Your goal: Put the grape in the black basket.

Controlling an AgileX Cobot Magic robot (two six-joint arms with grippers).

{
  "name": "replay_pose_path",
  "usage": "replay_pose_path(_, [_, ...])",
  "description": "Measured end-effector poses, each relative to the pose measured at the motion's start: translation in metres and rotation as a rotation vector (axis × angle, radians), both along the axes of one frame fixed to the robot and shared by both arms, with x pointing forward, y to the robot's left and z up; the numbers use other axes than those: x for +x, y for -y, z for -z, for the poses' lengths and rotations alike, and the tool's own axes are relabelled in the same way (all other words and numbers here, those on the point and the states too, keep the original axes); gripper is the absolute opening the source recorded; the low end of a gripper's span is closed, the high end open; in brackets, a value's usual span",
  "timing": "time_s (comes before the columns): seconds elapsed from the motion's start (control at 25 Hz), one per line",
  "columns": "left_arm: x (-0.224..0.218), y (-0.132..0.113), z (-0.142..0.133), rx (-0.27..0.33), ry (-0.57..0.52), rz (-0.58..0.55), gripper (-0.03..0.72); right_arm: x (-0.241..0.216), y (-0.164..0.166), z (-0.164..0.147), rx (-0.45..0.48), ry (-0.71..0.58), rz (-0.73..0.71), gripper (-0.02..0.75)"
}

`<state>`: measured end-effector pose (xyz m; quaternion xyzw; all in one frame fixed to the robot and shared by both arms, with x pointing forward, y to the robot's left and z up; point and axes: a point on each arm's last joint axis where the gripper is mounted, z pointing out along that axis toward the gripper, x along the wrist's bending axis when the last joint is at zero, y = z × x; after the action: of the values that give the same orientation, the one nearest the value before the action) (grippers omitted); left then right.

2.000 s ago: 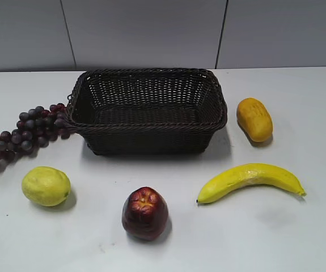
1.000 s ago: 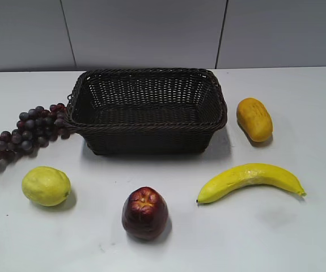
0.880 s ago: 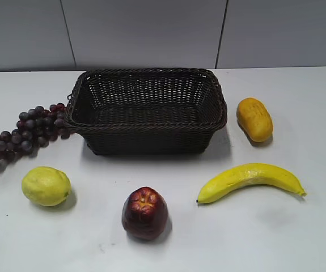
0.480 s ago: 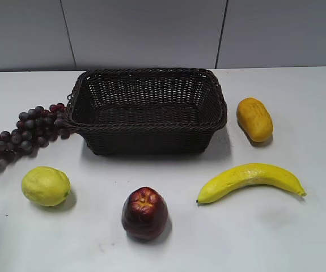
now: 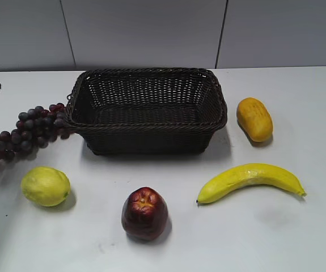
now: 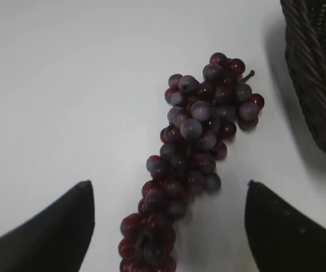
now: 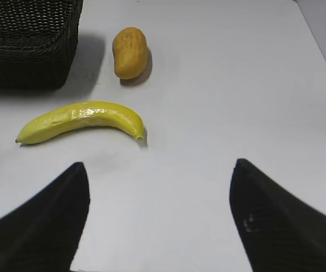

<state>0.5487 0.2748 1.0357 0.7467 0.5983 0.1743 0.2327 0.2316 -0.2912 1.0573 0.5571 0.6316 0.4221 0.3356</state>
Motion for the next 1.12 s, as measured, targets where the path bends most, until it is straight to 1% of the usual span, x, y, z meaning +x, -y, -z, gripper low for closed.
replay_pose_path(0.2, [0.038,0.011,0.049,-0.004,-0.133,0.022,0.659,0.000,0.000,0.000,0.000,0.000,0.000,0.585])
replay_pose_path(0.36, [0.054,0.017,0.087,0.003,-0.222,0.034,0.661,0.000,0.000,0.000,0.000,0.000,0.000,0.585])
replay_pose_path(0.56, [0.066,0.018,0.123,0.011,-0.282,0.033,0.661,0.000,0.000,0.000,0.000,0.000,0.000,0.585])
replay_pose_path(0.68, [0.069,0.018,0.136,0.018,-0.298,0.032,0.650,0.000,0.000,0.000,0.000,0.000,0.000,0.585])
replay_pose_path(0.72, [0.070,0.018,0.139,0.018,-0.301,0.031,0.636,0.000,0.000,0.000,0.000,0.000,0.000,0.585])
replay_pose_path(0.8, [0.070,0.019,0.142,0.017,-0.306,0.030,0.580,0.000,0.000,0.000,0.000,0.000,0.000,0.585])
replay_pose_path(0.84, [0.070,0.019,0.142,0.017,-0.303,0.030,0.526,0.000,0.000,0.000,0.000,0.000,0.000,0.585])
replay_pose_path(0.92, [0.071,0.019,0.142,0.016,-0.300,0.029,0.369,0.000,0.000,0.000,0.000,0.000,0.000,0.585])
replay_pose_path(0.96, [0.071,0.019,0.141,0.016,-0.297,0.030,0.330,0.000,0.000,0.000,0.000,0.000,0.000,0.585])
replay_pose_path(1.12, [0.071,0.019,0.141,0.016,-0.301,0.031,0.333,0.000,0.000,0.000,0.000,0.000,0.000,0.585])
